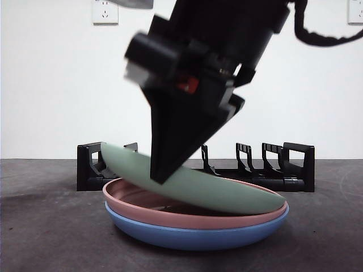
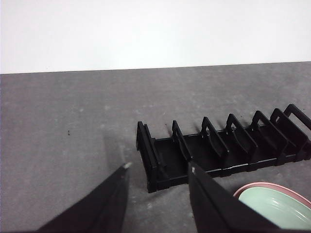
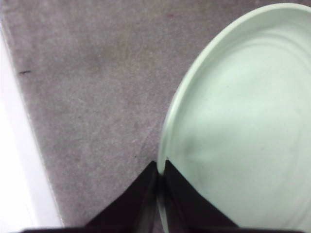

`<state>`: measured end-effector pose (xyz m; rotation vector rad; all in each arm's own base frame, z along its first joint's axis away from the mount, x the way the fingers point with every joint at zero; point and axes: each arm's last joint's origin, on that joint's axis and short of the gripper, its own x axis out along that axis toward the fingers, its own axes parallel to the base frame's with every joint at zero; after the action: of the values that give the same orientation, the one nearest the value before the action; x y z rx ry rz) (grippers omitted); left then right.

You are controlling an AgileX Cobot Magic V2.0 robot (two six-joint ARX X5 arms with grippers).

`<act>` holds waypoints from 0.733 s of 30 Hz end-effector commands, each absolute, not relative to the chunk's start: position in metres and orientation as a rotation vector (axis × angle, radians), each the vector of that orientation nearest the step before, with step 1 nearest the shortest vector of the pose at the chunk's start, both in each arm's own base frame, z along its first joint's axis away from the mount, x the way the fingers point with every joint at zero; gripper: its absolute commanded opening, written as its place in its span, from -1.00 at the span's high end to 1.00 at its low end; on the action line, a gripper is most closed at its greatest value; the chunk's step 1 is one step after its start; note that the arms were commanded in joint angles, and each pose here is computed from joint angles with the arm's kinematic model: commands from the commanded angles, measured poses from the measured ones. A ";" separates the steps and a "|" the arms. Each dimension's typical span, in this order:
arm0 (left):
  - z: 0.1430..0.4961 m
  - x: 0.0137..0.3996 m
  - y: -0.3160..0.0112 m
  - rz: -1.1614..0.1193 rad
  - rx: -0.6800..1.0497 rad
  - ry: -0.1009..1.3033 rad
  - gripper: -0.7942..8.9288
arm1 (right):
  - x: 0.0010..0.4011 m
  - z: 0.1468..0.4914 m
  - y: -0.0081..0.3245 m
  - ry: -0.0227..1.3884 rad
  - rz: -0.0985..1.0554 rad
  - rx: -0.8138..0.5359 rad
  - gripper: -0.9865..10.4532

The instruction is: Place the plate

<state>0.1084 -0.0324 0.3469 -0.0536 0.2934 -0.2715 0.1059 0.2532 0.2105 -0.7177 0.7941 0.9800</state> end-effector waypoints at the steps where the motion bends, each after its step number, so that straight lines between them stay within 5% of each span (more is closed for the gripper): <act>1: 0.351 0.109 -0.033 -0.271 -0.053 0.278 0.45 | 0.104 0.206 0.259 0.807 0.987 -0.725 0.81; 9: 0.351 0.108 -0.033 -0.271 -0.052 0.283 0.45 | 0.104 0.203 0.260 0.817 0.989 -0.732 0.80; 22: 0.351 0.108 -0.033 -0.270 -0.056 0.285 0.45 | 0.104 0.222 0.260 0.761 1.013 -0.686 0.45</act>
<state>0.1083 -0.0324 0.3465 -0.0534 0.2973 -0.2712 0.1063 0.2549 0.2088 -0.7205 0.8064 0.9893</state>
